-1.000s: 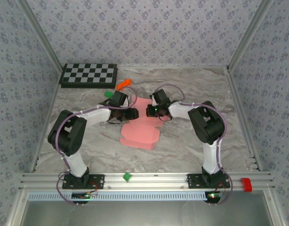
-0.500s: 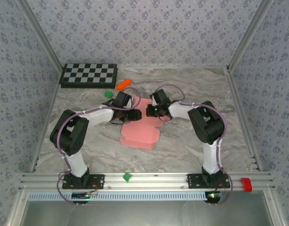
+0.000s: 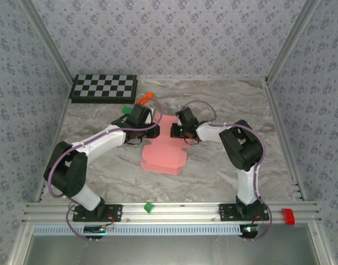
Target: Fold the paper box
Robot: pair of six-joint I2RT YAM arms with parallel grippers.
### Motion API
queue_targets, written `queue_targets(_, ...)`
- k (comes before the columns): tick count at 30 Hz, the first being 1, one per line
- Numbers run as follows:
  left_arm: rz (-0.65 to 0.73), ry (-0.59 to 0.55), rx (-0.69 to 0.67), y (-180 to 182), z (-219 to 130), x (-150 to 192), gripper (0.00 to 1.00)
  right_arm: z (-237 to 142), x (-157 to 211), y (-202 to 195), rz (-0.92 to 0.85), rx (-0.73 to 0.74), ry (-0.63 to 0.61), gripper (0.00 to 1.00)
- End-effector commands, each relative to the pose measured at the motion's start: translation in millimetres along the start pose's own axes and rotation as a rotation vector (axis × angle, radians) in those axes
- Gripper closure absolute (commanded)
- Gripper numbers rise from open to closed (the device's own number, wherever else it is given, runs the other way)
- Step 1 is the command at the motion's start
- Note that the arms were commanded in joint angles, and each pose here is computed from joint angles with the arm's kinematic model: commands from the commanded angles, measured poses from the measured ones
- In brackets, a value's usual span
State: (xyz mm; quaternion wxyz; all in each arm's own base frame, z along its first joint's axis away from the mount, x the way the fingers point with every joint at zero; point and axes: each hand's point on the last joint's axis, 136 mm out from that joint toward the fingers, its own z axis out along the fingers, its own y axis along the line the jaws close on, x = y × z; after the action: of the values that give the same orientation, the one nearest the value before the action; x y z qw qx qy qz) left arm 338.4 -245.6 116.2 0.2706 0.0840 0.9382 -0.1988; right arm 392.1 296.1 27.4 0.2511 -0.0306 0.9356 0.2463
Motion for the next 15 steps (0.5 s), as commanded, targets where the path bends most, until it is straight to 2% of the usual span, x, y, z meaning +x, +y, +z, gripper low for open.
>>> queue_targets(1,-0.011,0.075,-0.031,6,6,24,0.89,1,34,-30,0.034,0.141,0.068,0.99)
queue_targets(3,-0.021,0.094,-0.008,-1,13,32,0.97,-1,34,-29,0.026,0.148,0.059,0.99)
queue_targets(5,-0.033,0.107,0.000,-6,21,38,1.00,-2,35,-28,0.021,0.150,0.055,0.99)
queue_targets(15,-0.077,0.180,-0.025,-7,60,59,1.00,-14,34,-26,0.007,0.173,0.035,0.99)
